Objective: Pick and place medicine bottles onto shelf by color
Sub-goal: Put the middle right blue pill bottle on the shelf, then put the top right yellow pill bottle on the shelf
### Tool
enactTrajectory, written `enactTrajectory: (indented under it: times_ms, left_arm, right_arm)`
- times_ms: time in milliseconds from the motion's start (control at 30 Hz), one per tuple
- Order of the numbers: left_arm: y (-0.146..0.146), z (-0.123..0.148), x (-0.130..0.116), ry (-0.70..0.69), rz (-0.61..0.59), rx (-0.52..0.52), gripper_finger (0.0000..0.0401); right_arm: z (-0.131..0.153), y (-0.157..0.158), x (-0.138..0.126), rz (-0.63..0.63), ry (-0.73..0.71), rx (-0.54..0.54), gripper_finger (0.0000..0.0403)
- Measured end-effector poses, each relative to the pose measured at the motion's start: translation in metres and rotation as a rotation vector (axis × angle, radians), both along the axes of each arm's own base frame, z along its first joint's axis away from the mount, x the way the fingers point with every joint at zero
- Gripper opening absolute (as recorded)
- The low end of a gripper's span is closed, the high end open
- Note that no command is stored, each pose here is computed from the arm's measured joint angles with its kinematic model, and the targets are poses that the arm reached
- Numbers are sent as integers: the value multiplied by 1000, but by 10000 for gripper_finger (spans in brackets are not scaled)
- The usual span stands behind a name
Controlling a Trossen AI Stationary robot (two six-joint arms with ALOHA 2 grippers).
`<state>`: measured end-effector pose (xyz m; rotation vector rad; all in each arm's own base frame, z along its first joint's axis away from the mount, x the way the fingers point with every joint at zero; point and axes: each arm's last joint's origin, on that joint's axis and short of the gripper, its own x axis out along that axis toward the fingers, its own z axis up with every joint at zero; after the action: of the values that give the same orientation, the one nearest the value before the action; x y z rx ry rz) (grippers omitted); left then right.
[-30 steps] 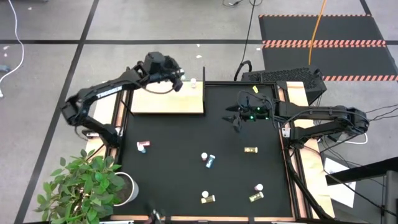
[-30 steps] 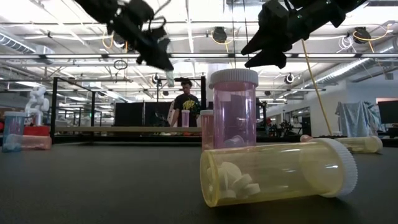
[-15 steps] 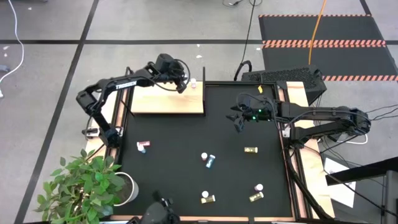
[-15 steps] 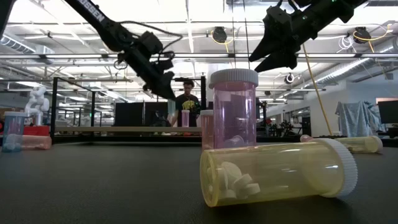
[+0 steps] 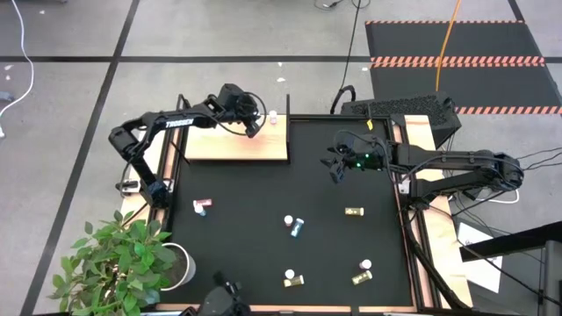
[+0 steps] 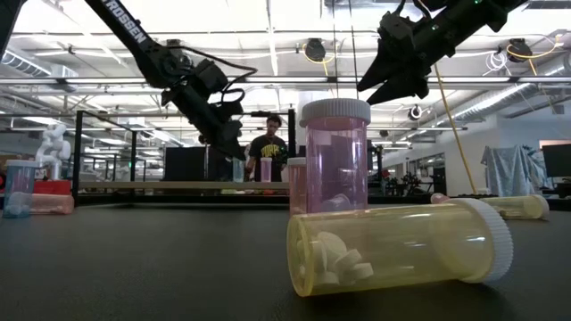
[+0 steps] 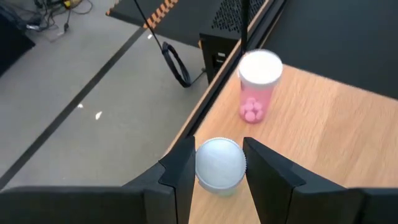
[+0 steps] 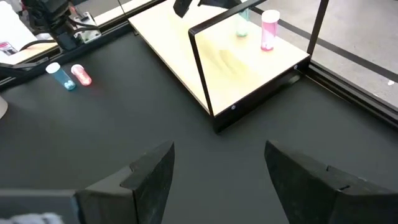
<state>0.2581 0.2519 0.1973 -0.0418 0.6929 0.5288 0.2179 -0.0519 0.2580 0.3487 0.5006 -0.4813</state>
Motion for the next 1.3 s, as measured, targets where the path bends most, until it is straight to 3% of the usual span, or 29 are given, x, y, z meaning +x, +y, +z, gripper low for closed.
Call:
enactTrajectory:
  times_ms: [600,1033,1300]
  left_arm:
    - [1,-2,-1,-7,53,27,133]
    - [1,0,-1,-30,73,10,248]
    - [-22,49,-6,-161,76,52,289]
  right_arm:
    - [1,0,1,1,-10,4,247]
    - [0,1,1,11,-20,35,247]
    - [10,2,-8,-48,-86,72,247]
